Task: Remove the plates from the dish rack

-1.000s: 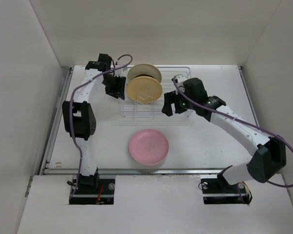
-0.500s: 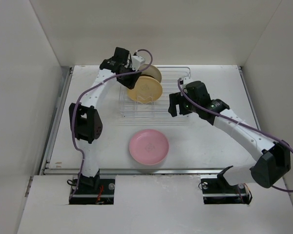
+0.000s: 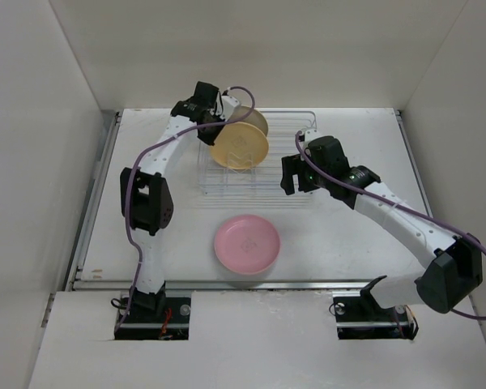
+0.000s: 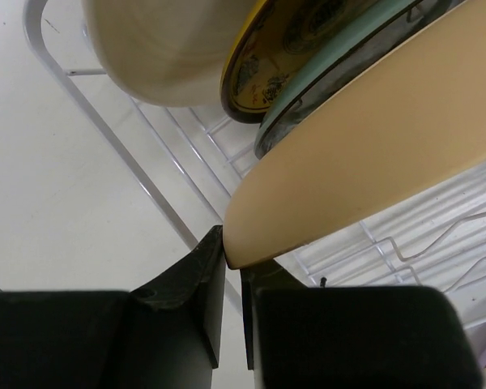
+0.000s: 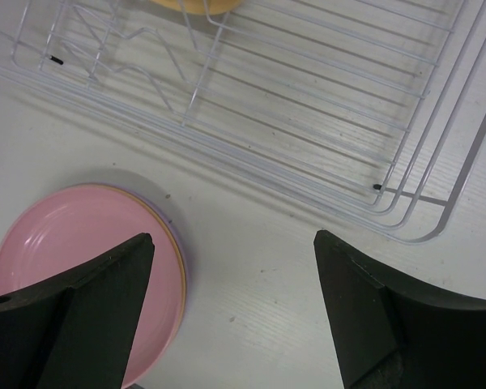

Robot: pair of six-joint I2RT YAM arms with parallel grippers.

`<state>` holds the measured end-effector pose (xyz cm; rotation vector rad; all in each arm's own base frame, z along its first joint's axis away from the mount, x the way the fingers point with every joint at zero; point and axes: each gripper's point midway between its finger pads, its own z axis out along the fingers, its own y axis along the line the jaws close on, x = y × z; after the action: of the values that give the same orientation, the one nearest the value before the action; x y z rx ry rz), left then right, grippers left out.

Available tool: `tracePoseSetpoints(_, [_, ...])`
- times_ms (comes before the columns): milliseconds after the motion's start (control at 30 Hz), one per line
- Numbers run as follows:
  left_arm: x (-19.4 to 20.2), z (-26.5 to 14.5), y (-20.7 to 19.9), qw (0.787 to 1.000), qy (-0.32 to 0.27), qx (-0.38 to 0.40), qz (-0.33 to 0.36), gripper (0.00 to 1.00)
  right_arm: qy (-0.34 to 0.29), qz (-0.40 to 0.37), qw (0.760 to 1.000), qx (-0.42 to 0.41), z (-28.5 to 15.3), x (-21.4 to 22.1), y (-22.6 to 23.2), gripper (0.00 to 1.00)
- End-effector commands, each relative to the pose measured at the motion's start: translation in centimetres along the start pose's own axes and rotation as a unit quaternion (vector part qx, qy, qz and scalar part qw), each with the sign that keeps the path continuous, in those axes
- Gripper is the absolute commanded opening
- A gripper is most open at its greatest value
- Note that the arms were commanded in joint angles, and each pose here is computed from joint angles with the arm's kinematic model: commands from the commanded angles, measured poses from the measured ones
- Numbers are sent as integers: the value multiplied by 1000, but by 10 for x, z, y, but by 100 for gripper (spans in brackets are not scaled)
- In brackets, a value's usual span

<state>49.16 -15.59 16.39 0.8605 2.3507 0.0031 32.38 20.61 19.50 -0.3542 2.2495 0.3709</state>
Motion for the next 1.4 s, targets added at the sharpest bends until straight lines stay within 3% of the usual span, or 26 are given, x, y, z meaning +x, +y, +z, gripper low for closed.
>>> tracePoseSetpoints(0, [-44,-60,10,996,-90,-21,-19,0,-18,5,1000,0,-3,-8,1,86])
tracePoseSetpoints(233, [-68,-118,14,984,-166,-38,-49,0,-19,5,1000,5,0,-9,0,86])
tracePoseSetpoints(633, [-53,-119,7,988,-142,-27,-60,0,-14,5,1000,6,3,-7,0,86])
tracePoseSetpoints(700, [-66,-138,9,983,-166,-28,-71,0,-22,5,1000,18,0,-10,-5,86])
tracePoseSetpoints(800, [-61,-158,-14,983,-159,65,-66,0,-43,24,997,63,-7,-22,-18,86])
tracePoseSetpoints(833, [-49,-174,-24,985,-138,97,-48,0,-49,38,995,82,-11,-23,-25,86])
tracePoseSetpoints(933, [-15,-167,-67,981,-60,185,17,0,-87,95,981,146,-25,-38,-53,86])
tracePoseSetpoints(1000, [31,-165,-90,966,32,235,103,0,-102,103,977,156,-32,-46,-56,86])
tracePoseSetpoints(1067, [73,-161,-119,934,133,302,139,0,-105,103,975,165,-33,-52,-59,86])
tracePoseSetpoints(1300, [131,-142,-171,867,253,352,248,0,-86,99,975,177,-24,-50,-61,86])
tracePoseSetpoints(1367, [140,-138,-175,859,281,345,254,0,-82,98,976,178,-22,-46,-61,86])
